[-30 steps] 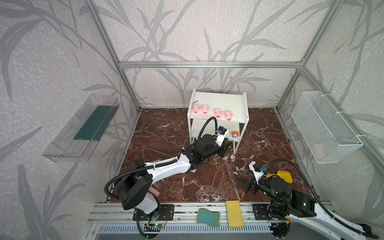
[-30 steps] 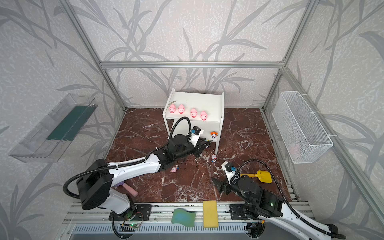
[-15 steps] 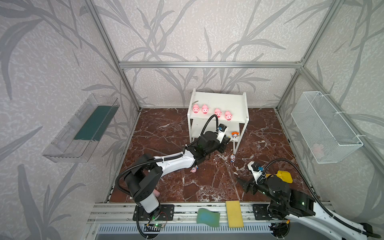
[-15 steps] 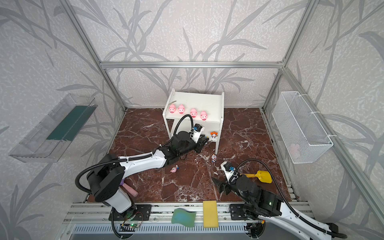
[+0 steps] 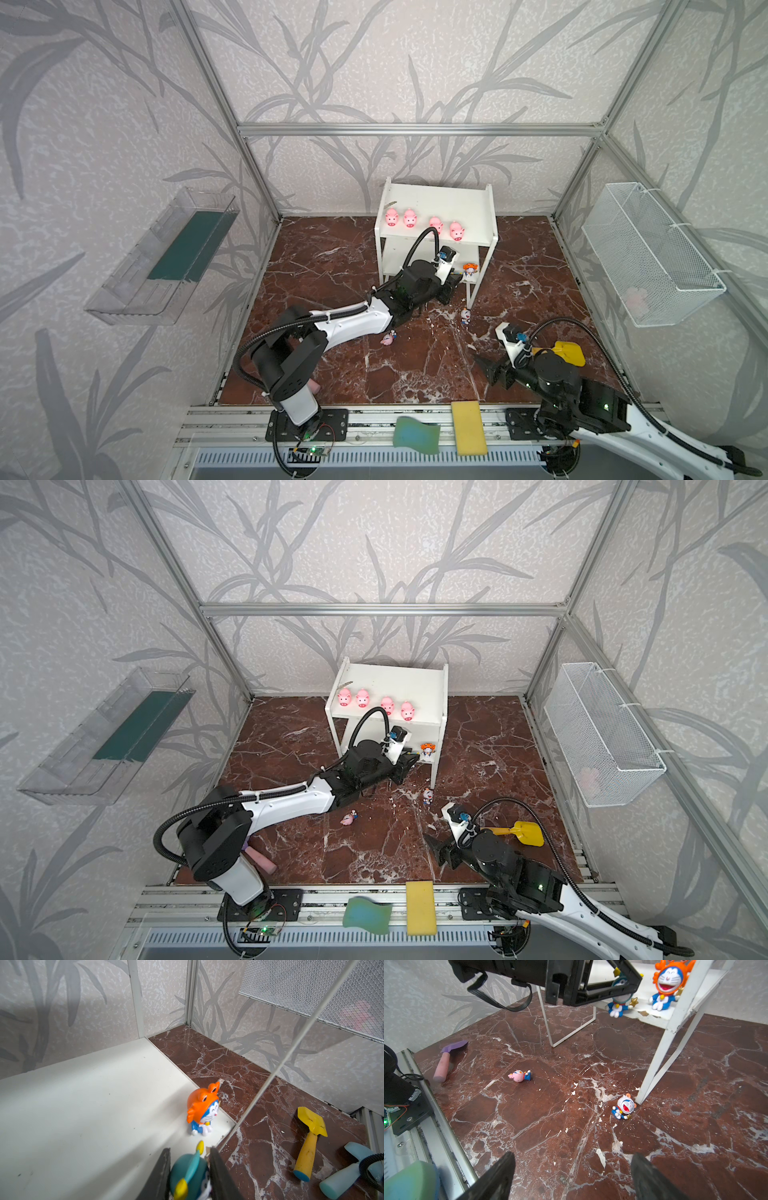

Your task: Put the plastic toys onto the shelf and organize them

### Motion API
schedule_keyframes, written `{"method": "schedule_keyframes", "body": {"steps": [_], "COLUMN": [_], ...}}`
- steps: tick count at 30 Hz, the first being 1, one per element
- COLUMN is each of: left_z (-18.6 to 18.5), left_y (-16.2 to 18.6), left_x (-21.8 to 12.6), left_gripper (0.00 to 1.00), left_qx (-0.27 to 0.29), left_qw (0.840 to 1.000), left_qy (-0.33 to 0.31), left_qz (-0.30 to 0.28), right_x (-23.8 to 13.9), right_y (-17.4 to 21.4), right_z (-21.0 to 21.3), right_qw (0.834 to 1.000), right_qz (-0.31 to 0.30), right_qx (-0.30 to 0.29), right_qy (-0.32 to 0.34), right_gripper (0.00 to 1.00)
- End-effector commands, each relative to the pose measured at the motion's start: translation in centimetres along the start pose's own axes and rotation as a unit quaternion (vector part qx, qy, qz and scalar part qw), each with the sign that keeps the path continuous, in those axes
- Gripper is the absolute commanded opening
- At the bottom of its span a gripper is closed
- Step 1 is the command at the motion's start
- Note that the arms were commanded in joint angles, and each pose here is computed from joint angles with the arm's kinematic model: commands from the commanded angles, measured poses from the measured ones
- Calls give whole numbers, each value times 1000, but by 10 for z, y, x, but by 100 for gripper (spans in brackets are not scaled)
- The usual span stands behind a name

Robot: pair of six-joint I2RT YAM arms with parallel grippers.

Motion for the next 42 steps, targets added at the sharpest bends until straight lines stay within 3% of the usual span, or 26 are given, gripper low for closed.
{"method": "schedule_keyframes", "body": {"steps": [1,24,42], "left_z": [8,23,34], "left_y": [-30,-35,-12], "left_x": [-12,-12,1], "left_gripper": [24,26,27], "left_qx": [9,13,8], "left_qw": [999,997,993], "left_qy": [-17,-24,-36], "left_qz": [-49,-79,-108], "right_x": [-4,-9,-7], "right_y": [-8,-14,-13], "right_z": [1,4,3], "right_qw": [1000,1000,1000], "right_qz": [-15,-23,-24], "right_qx": [2,-1,-1], "right_qy": [-1,-12,-10], "right_gripper": [87,87,87]}}
Point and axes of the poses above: each gripper's point midway between its finger pads, its own x axis out along the fingers, its own z axis along the line the jaws close on, y = z × x, the point moved 7 cm from there along -x, back along the fingers, and after that the axes turned 7 degrees about x, right-handed, at the moved point
